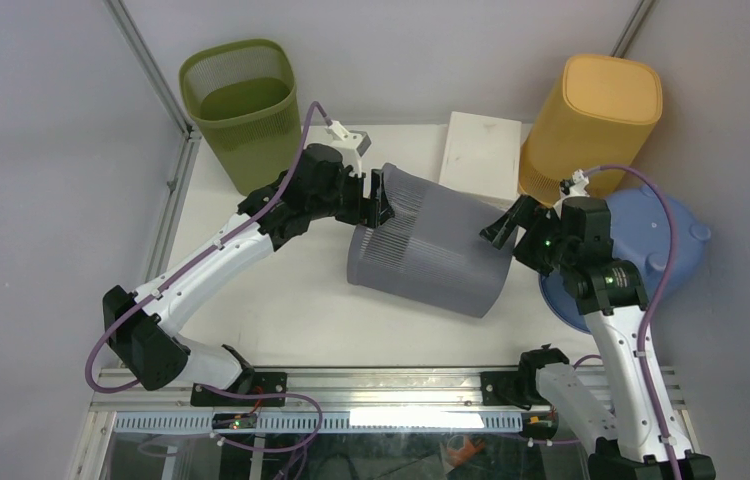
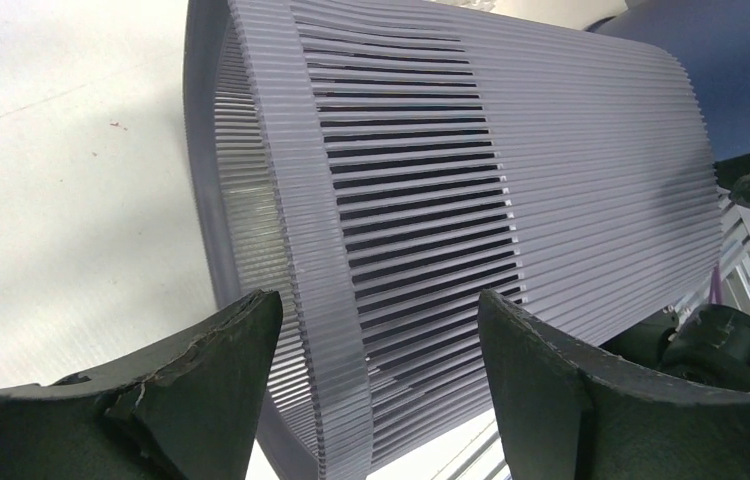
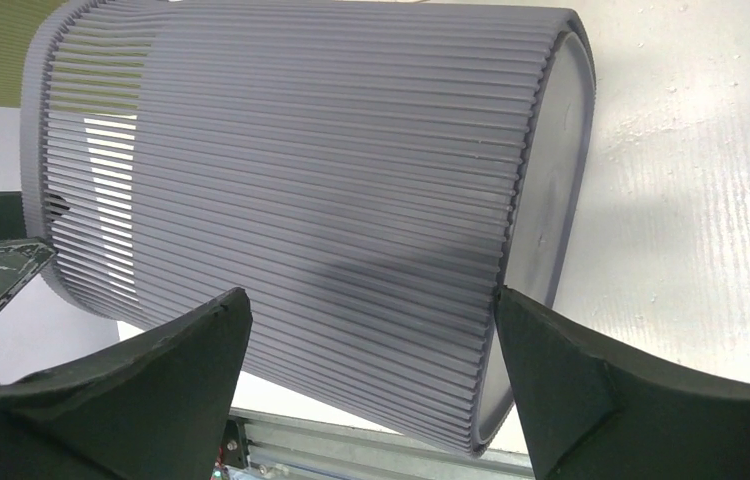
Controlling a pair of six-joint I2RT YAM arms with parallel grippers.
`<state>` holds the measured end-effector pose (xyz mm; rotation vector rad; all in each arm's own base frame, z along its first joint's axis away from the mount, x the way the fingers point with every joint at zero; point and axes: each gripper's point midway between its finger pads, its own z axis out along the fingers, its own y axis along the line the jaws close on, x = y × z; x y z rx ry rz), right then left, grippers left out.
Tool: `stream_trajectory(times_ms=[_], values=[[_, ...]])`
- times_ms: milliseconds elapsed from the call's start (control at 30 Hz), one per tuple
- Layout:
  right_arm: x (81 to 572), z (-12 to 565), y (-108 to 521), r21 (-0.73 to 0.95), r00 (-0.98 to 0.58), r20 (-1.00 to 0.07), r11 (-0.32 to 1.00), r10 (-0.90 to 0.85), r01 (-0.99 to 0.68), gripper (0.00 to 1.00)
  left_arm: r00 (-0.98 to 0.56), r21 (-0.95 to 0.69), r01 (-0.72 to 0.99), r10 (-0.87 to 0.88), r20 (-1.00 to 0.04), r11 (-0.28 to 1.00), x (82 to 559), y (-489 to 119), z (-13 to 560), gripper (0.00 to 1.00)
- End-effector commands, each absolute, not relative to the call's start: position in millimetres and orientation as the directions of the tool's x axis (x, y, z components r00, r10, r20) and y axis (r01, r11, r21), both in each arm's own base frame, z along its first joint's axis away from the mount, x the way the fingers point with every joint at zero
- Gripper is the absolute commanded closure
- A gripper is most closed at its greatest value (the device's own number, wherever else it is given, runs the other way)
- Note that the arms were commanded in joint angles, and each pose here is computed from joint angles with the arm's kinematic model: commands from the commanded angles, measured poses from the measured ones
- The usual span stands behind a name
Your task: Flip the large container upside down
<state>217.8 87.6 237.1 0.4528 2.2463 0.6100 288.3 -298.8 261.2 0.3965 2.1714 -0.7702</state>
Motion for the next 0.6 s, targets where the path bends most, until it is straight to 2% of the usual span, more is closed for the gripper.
stream_trajectory(times_ms=[0,100,300,567], values=[[226,251,96,0.6,-0.63,-0.59,0.796,0.505,0.075,0.04,-0.591,-0.371,0.491,-0.012,-0.807,0.788,295,-289,288,0.26],[228,252,97,0.608,-0.625,-0.589,0.79,0.512,0.075,0.04,-0.591,-0.331,0.445,-0.006,-0.807,0.832,300,-278,279,0.26],[228,247,99,0.615,-0.636,-0.577,0.785,0.512,0.074,0.04,-0.562,-0.29,0.391,-0.024,-0.827,0.873,305,-261,279,0.42],[230,248,101,0.623,-0.635,-0.575,0.779,0.516,0.068,0.05,-0.58,-0.315,0.428,-0.01,-0.815,0.847,298,-268,277,0.77]])
